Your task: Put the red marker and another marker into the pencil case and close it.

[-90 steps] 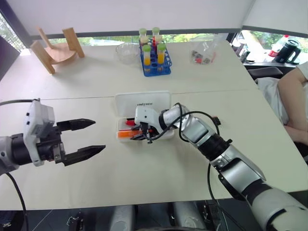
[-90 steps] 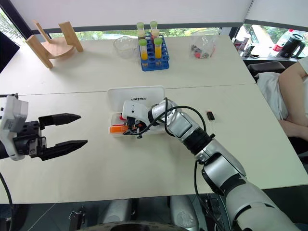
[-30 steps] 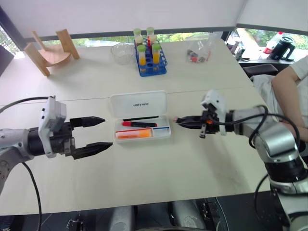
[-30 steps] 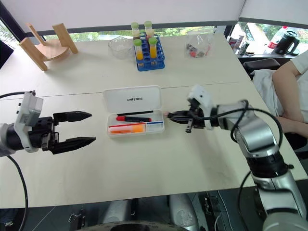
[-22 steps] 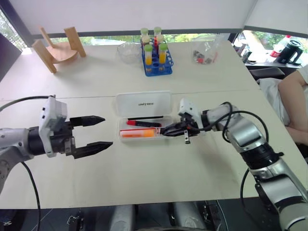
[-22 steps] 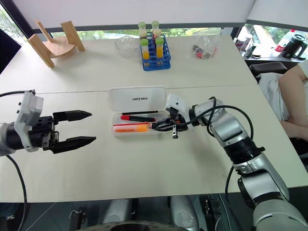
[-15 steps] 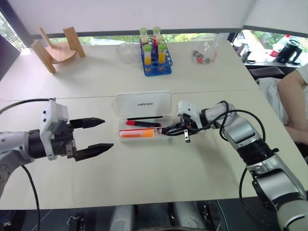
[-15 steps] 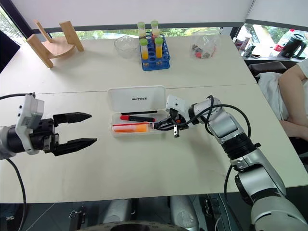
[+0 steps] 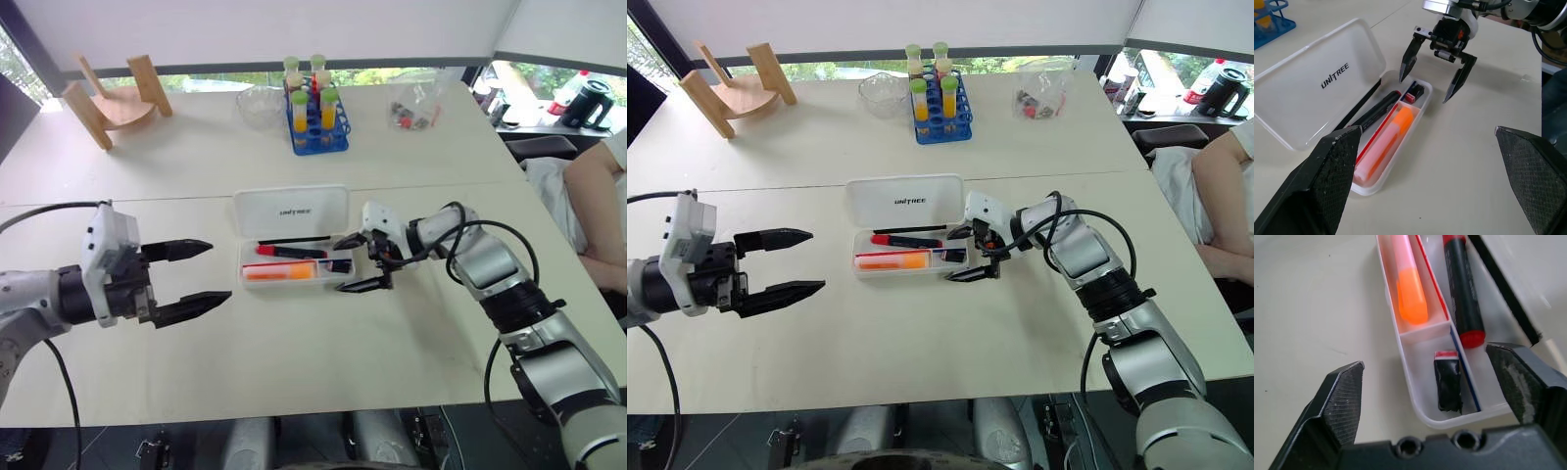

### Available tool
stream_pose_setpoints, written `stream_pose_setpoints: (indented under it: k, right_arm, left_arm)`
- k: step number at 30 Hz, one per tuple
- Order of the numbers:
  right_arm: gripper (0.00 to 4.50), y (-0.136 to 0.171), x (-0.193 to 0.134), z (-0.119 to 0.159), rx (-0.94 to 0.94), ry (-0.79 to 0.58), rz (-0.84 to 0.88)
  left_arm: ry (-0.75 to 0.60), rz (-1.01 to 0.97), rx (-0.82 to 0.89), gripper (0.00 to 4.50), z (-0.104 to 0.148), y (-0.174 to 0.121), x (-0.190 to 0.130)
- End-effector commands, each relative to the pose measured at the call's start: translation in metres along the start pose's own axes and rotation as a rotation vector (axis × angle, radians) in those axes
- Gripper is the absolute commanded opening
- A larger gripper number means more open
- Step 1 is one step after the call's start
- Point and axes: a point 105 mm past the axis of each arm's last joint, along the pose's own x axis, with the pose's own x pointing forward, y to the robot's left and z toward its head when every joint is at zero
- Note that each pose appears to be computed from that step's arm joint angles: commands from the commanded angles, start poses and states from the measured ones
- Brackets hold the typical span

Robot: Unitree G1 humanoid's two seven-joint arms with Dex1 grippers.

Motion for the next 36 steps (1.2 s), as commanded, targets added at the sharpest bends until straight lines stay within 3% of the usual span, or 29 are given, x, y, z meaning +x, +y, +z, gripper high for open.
stream_pose_setpoints:
  k: [1, 2, 5, 12, 18, 23, 28, 31, 36]
  right_arm:
    - [4.45, 0.000, -0.030, 0.041, -0.045, -0.115, -0.043]
    - [4.45, 0.003, -0.036, 0.047, -0.035, -0.140, -0.049]
    - [4.50, 0.010, -0.051, 0.062, -0.006, -0.202, -0.075]
    - [4.50, 0.036, -0.072, 0.069, 0.070, -0.273, -0.108]
    - [4.50, 0.040, -0.074, 0.064, 0.102, -0.270, -0.190]
    - [4.50, 0.040, -0.076, 0.061, 0.110, -0.255, -0.237]
    - [4.50, 0.040, -0.080, 0.058, 0.123, -0.242, -0.278]
    - [4.50, 0.041, -0.082, 0.057, 0.128, -0.231, -0.296]
    - [4.50, 0.041, -0.086, 0.055, 0.137, -0.220, -0.319]
  left_arm:
    - [0.016, 0.099, 0.045, 4.50, 0.000, 0.020, -0.008]
    - [0.010, 0.119, 0.028, 4.50, -0.001, 0.026, -0.008]
    - [-0.029, 0.171, -0.014, 3.72, -0.004, 0.048, -0.009]
    - [-0.075, 0.234, -0.042, 0.12, -0.019, 0.107, 0.007]
    - [-0.078, 0.332, -0.068, 0.05, -0.037, 0.161, 0.040]
    - [-0.108, 0.320, -0.075, 0.05, -0.032, 0.173, 0.082]
    - [-0.145, 0.182, -0.083, 0.05, -0.017, 0.160, 0.117]
    - [-0.158, -0.019, -0.105, 0.05, -0.010, 0.137, 0.128]
    - [-0.039, -0.310, -0.146, 0.05, -0.033, 0.095, 0.126]
